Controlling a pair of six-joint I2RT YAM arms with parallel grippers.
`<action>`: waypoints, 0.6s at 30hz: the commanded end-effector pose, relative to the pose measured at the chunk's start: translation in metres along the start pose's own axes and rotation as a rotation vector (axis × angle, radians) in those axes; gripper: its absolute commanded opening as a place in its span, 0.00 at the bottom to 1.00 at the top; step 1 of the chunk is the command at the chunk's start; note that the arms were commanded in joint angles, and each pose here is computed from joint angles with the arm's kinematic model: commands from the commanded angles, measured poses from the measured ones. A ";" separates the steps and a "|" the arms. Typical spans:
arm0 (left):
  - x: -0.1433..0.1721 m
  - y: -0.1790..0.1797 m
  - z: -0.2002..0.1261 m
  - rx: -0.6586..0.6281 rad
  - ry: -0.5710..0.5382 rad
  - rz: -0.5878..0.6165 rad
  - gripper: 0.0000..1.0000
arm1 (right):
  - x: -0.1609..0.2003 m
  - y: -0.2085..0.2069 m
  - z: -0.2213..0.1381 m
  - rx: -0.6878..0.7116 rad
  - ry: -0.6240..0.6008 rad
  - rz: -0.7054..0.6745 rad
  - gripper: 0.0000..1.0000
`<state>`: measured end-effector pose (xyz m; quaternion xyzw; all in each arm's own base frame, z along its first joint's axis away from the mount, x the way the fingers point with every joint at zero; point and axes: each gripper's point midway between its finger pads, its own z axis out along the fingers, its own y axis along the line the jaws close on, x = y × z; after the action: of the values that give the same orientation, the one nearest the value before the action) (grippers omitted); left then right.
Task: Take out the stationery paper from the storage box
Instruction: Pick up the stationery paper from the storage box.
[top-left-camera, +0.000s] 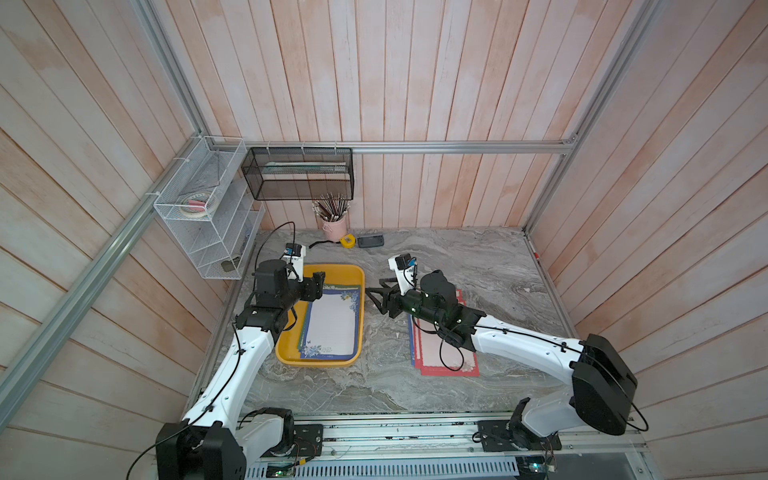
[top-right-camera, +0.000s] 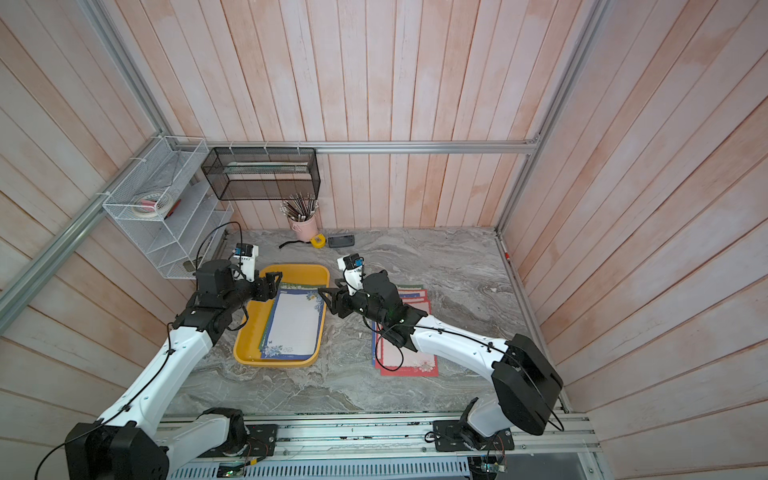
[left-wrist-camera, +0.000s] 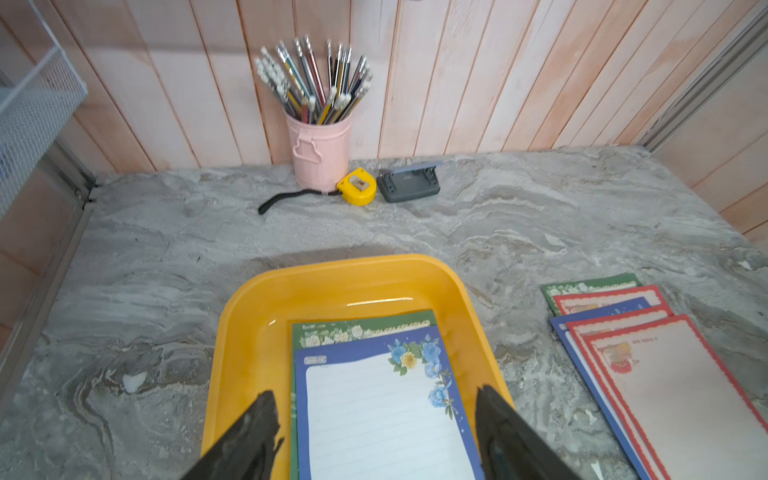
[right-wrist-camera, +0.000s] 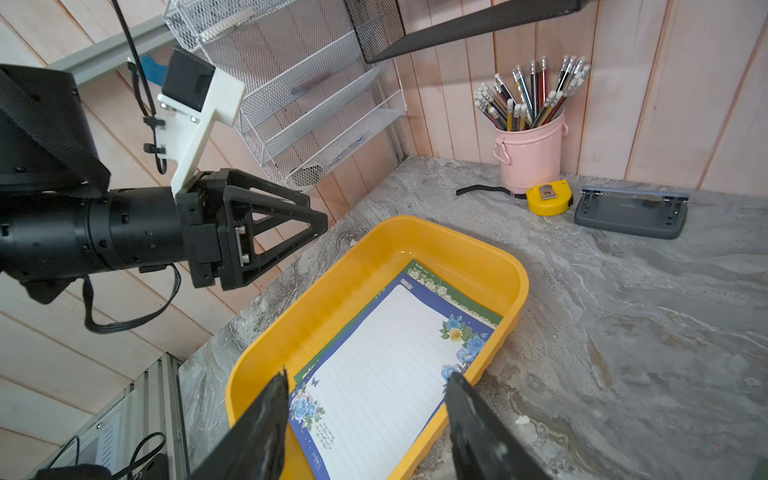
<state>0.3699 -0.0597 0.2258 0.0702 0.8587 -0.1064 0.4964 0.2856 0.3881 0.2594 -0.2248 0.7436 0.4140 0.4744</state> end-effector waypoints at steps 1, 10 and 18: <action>0.001 0.014 0.005 -0.050 0.036 -0.039 0.76 | 0.002 -0.002 0.011 0.022 0.036 0.056 0.62; 0.051 0.026 0.044 -0.066 0.254 -0.143 0.71 | 0.013 0.001 0.024 0.005 0.104 0.132 0.62; 0.077 0.035 0.058 -0.095 0.367 -0.170 0.69 | 0.020 -0.003 0.024 0.018 0.121 0.156 0.62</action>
<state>0.3848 -0.0448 0.1194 0.0028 0.9416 -0.0991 0.3219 0.2926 0.4033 0.2374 -0.1892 0.7847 0.4245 0.4102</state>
